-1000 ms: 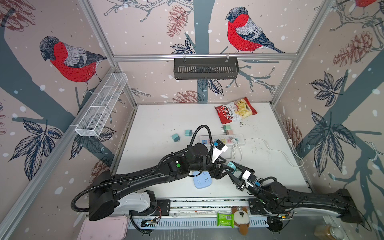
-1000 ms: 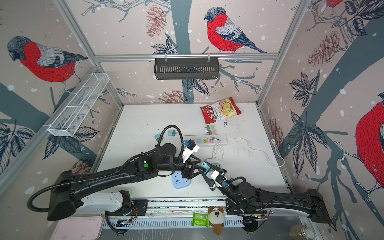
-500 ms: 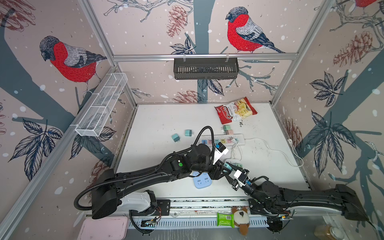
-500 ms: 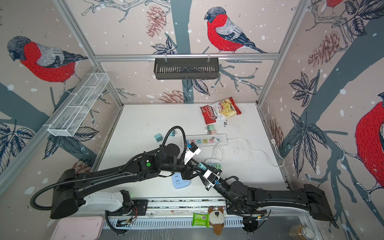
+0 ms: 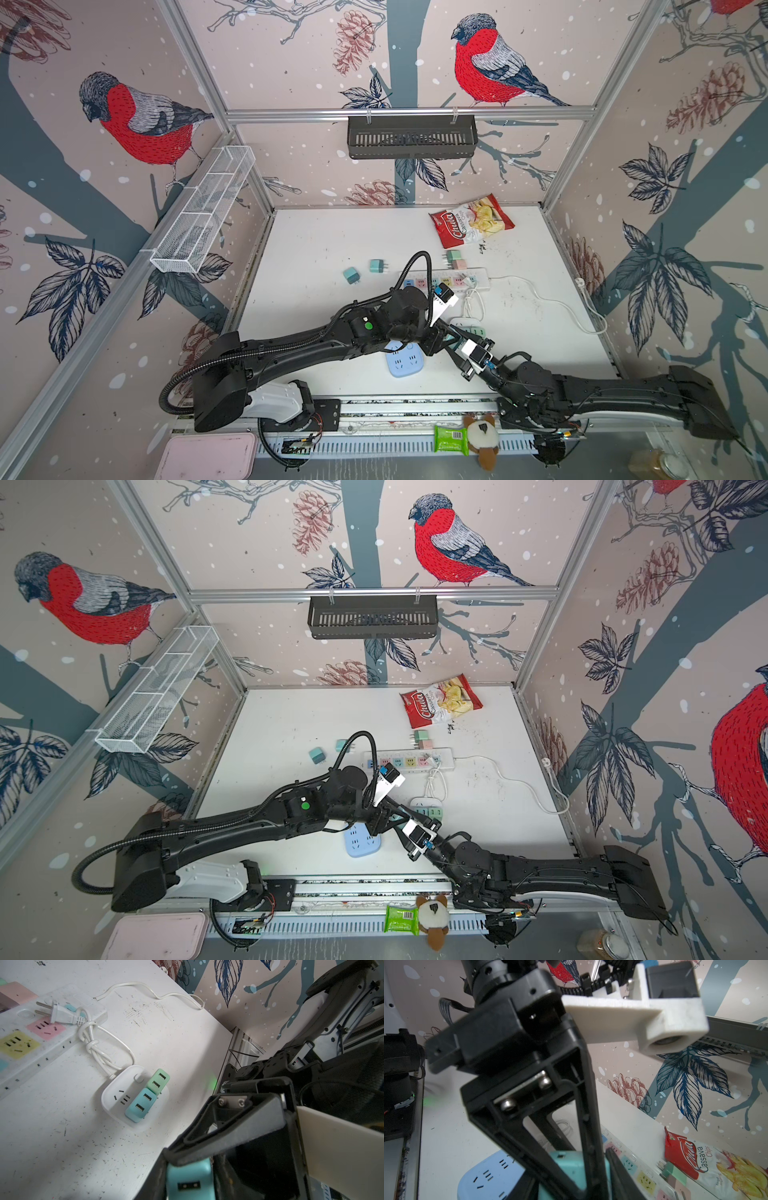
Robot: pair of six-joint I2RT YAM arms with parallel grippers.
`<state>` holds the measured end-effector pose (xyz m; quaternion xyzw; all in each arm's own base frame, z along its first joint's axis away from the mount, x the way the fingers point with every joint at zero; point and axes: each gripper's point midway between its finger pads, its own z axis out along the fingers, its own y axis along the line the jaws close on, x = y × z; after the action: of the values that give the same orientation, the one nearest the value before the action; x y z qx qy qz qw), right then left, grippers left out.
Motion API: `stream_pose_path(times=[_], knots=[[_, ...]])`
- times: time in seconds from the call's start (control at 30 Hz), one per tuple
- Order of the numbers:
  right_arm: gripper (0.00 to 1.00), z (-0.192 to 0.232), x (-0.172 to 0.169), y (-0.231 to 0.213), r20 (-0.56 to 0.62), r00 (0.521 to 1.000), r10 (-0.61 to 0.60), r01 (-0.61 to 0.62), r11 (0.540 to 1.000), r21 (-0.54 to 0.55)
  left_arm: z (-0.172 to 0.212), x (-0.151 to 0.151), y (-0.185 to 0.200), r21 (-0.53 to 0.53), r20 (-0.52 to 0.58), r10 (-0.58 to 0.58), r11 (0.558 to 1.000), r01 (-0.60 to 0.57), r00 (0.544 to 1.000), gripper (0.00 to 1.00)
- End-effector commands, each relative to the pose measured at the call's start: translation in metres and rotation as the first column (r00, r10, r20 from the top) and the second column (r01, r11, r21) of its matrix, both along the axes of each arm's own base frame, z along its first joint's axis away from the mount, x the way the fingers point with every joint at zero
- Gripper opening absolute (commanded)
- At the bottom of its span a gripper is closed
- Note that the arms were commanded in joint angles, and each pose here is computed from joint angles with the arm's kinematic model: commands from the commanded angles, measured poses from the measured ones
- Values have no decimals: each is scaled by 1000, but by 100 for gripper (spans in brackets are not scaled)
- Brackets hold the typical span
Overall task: Insert the plug
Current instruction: 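Open the right gripper and draw it back while the left gripper holds the charger, then carry the teal charger over the light-blue socket box with the left gripper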
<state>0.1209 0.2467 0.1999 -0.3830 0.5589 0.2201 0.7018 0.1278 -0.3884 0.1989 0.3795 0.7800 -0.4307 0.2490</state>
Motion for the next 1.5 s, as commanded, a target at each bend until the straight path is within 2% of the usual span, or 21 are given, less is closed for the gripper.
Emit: stream_pose_path(times=[0.0,0.07,0.17,0.2,0.3,0.37,0.4,0.43,0.5,0.63,0.77,0.87,0.97,1.1,1.23,1.47], knots=[[3,29,1,-2,-10,1000,-4,5,992,127,-3,-17,-2,8,-20,-100,995,101,995,29],[5,28,3,-3,-16,1000,-14,16,992,128,-5,-18,-2,11,-23,-104,994,104,994,22],[22,28,7,-6,-51,998,-41,48,987,152,-3,-16,-3,13,-16,-98,995,98,995,5],[33,26,9,-8,-71,996,-51,62,985,163,-3,-14,-2,19,-8,-86,996,86,996,1],[62,19,19,-14,-135,986,-99,122,976,180,0,-2,4,34,48,-27,999,26,998,0],[71,16,27,-16,-172,975,-138,167,972,164,4,8,10,48,95,25,998,-29,995,0],[83,15,29,-15,-188,970,-152,182,972,150,5,14,15,59,125,57,996,-65,991,0],[100,13,31,-14,-203,966,-161,191,972,138,7,22,20,67,162,92,992,-104,982,0],[100,9,33,-13,-217,962,-166,195,974,119,8,34,32,72,228,156,982,-177,961,0],[100,2,35,-17,-228,954,-193,219,971,96,14,49,53,71,368,210,965,-252,906,0],[100,-6,43,-30,-251,935,-251,279,957,81,4,52,83,122,478,201,949,-291,855,0],[100,-10,50,-41,-276,916,-291,325,942,87,-15,27,85,150,544,13,982,-113,839,0],[100,-6,55,-54,-300,904,-305,358,923,138,-18,22,90,122,539,25,987,-107,842,0],[100,-6,63,-73,-336,882,-330,411,888,207,-27,9,87,115,505,-30,993,-33,863,0],[100,-5,67,-85,-356,878,-320,422,869,261,-49,5,87,185,489,-92,983,-1,867,0],[100,-3,68,-91,-355,885,-301,413,859,301,-76,10,96,326,454,-137,945,-21,880,0]])
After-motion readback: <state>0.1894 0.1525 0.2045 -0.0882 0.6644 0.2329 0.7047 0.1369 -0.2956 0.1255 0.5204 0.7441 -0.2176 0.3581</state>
